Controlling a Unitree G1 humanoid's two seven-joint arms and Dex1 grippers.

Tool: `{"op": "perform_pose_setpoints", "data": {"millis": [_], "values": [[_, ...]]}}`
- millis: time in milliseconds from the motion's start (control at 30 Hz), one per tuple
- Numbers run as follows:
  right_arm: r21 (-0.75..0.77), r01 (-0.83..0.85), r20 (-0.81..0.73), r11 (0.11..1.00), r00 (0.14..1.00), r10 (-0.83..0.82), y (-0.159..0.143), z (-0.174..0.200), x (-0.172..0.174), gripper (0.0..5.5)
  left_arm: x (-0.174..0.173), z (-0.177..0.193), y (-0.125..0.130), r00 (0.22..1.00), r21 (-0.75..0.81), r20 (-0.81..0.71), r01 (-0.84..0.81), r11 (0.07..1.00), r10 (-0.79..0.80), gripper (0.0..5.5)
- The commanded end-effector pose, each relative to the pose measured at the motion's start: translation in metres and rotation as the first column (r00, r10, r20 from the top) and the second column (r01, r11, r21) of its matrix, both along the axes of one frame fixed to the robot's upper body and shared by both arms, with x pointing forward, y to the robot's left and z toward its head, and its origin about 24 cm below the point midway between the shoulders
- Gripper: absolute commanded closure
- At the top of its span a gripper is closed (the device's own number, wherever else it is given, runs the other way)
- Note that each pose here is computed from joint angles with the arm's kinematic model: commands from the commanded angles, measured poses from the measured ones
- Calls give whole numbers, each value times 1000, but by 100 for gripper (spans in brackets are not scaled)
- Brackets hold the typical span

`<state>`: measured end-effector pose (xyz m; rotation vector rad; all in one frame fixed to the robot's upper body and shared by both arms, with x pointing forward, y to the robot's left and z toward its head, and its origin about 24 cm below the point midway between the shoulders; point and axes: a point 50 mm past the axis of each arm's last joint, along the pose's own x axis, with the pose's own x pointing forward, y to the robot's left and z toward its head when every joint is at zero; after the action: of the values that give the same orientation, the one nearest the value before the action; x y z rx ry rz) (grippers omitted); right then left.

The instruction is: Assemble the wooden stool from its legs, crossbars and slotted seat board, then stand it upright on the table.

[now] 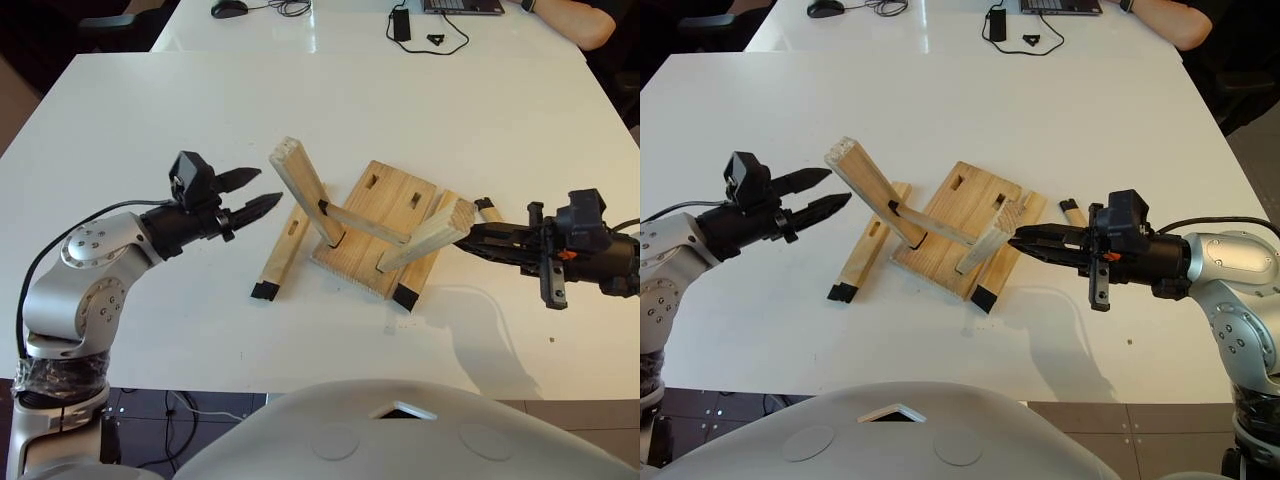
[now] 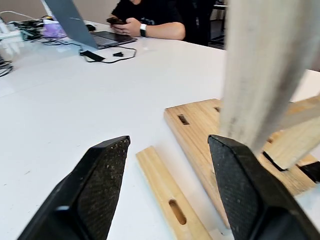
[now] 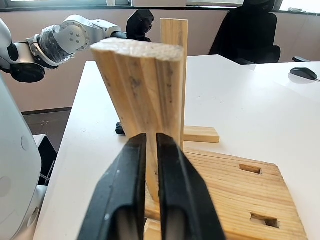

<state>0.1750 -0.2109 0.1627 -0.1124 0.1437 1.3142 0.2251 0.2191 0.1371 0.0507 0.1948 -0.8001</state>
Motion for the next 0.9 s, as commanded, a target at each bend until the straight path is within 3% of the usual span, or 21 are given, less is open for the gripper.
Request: {"op": "perform_pose_setpoints", "data": {"millis": [33,167,667,900], "values": [[-25,-1,9,1000,1000,1,-2,0,0,515,-3,8,-6,998,-28,13,58,998,-57,262],[-30,-3,6,1000,1000,3,-2,0,0,515,-14,12,-17,985,-45,17,171,984,-170,262],[-42,-27,7,999,1000,27,-1,0,0,515,-21,14,-32,964,-80,7,266,961,-266,262],[-24,-29,21,999,999,29,5,-1,2,515,-29,24,-58,913,-34,45,407,913,-405,262]]}}
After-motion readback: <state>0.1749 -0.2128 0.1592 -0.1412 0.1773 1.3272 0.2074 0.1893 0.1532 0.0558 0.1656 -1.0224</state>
